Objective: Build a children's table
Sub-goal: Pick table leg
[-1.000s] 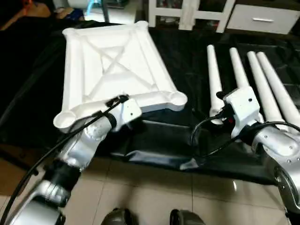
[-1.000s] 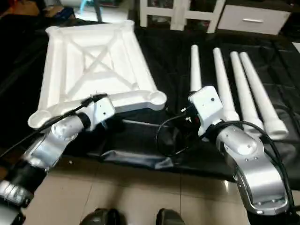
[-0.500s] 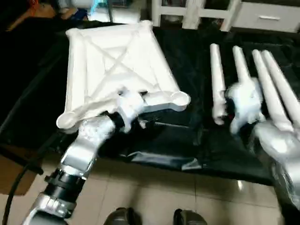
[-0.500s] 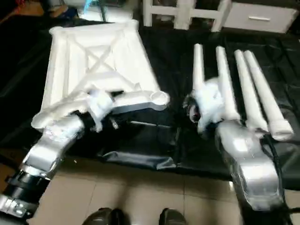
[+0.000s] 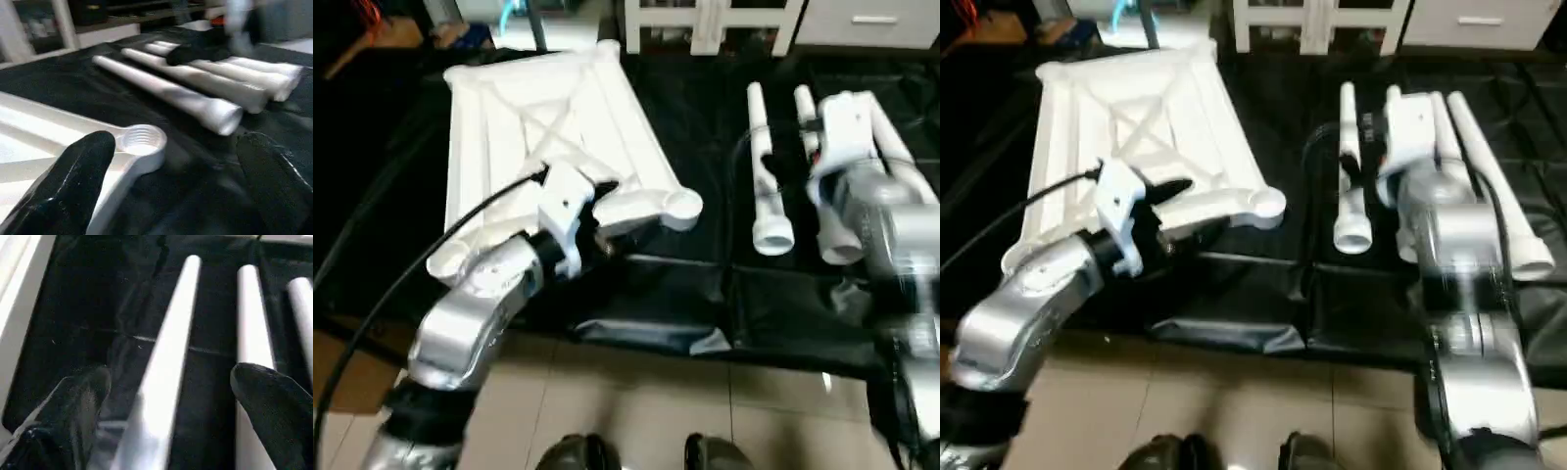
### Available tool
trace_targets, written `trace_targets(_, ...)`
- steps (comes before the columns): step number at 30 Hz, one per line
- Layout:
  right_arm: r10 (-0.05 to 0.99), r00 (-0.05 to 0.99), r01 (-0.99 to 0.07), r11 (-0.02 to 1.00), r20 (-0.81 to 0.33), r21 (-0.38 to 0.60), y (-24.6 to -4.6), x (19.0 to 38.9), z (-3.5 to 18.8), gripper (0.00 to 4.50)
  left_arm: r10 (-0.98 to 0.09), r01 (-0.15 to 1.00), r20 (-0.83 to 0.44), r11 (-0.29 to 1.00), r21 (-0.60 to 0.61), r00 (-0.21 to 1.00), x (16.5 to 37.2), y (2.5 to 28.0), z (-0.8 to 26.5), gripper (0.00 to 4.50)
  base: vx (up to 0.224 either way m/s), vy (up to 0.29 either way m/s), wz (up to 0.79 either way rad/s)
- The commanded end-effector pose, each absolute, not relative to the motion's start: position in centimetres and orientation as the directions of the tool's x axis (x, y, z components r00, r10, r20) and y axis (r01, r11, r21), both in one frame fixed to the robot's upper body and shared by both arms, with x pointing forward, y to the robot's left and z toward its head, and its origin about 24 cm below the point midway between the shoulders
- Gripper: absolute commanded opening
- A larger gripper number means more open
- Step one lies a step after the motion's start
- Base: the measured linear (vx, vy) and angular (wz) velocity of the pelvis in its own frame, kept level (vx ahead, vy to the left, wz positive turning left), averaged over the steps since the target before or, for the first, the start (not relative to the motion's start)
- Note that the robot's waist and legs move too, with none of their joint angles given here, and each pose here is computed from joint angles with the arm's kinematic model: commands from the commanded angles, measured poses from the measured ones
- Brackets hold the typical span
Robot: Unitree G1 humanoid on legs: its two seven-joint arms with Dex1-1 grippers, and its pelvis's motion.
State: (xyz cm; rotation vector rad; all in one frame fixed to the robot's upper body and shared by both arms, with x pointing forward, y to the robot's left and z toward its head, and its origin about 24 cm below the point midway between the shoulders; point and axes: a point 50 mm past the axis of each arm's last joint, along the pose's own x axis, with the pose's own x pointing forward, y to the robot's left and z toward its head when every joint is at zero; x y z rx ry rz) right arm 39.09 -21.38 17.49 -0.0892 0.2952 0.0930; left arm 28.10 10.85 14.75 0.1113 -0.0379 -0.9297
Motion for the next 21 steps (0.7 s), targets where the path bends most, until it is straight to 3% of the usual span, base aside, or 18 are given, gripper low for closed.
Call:
trace_targets(1,0.143,0.929,-0.162,0.986,-0.34,-0.027,-20.9,39.7,16.9,4.5,-0.841,0.84,-0.033,0.535,0.092,0.54,27.2,10.7,15.1,4.44,0.0,0.0,0.0)
trace_targets(6,0.163,0.892,-0.188,0.982,-0.421,-0.018,-20.7,40.3,16.6,4.5,-0.87,0.871,-0.059,0.484,0.086,0.49,26.3,11.0,15.6,4.44,0.0,0.0,0.0)
trace_targets(9,0.103,0.866,-0.131,0.991,-0.489,-0.025,-20.9,40.7,15.9,4.5,-0.869,0.872,-0.078,0.481,0.088,0.488,25.9,11.5,15.9,4.44,0.0,0.0,0.0)
trace_targets(14,0.027,0.86,-0.064,0.996,-0.509,-0.057,-21.3,41.0,15.6,4.5,-0.87,0.877,-0.104,0.476,0.074,0.481,25.3,11.8,16.0,4.44,0.0,0.0,0.0)
trace_targets(21,0.084,0.798,-0.111,0.994,-0.596,-0.01,-20.8,40.5,13.9,4.5,-0.863,0.872,-0.128,0.484,0.073,0.49,25.0,12.1,16.0,4.44,0.0,0.0,0.0)
